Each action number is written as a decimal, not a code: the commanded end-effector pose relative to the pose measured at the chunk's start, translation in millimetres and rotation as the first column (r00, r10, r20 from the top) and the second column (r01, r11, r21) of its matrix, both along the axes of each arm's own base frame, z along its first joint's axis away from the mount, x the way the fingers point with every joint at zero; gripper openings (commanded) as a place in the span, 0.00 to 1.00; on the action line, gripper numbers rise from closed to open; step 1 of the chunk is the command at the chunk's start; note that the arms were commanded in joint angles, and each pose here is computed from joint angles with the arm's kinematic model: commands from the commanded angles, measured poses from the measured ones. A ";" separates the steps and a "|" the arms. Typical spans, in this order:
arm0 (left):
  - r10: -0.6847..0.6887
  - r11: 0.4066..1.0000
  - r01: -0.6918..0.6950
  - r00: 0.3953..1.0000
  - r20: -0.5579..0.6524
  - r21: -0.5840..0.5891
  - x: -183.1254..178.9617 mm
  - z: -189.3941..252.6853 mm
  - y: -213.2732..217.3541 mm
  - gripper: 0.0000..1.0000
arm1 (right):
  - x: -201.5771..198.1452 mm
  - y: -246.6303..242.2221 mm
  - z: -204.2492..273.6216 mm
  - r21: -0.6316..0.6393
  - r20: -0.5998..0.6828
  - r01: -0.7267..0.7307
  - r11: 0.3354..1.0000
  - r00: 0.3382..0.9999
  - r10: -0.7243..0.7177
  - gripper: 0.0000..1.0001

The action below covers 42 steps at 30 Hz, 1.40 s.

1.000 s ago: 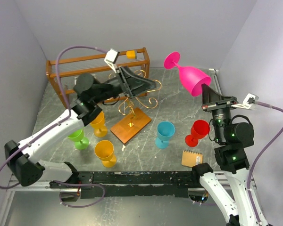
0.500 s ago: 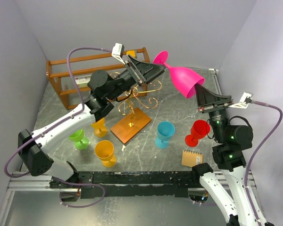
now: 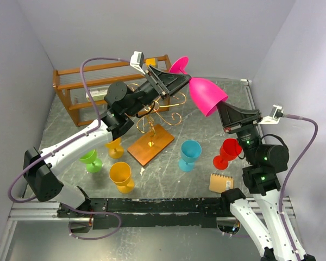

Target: Place the wine glass upside down on the wine glass rack

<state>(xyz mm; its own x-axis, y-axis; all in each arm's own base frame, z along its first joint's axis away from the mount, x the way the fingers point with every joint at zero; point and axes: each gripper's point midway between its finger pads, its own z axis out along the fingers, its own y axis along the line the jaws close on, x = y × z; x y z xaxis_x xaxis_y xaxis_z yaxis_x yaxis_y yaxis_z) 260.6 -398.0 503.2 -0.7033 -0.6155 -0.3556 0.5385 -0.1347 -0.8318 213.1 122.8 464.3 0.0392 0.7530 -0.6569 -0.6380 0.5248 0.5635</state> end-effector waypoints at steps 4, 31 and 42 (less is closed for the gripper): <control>0.042 0.997 -0.039 0.998 0.037 -0.065 -4.1 23.4 14.0 0.43 | -12.0 19.2 1.5 -0.084 0.043 -0.103 0.991 0.993 0.106 0.00; 0.193 0.981 -0.195 0.935 0.299 -0.023 -10.1 35.0 33.4 0.07 | -5.3 -8.7 -39.0 -0.283 -0.159 0.061 0.957 0.981 -0.110 0.57; 0.158 0.937 -0.306 0.800 0.579 0.167 -15.1 16.6 25.0 0.07 | -25.5 -27.5 8.3 -0.243 -0.169 0.127 0.962 0.971 -0.171 0.65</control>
<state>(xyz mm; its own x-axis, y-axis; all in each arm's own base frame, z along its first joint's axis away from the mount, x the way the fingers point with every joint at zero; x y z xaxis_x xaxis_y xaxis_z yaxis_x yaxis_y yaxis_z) 250.4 -365.6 522.5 -0.3237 -0.6577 -0.6802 0.8305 0.1470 -0.5373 189.1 96.0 448.6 0.0125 0.5636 -0.8260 -0.4463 0.7423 0.4998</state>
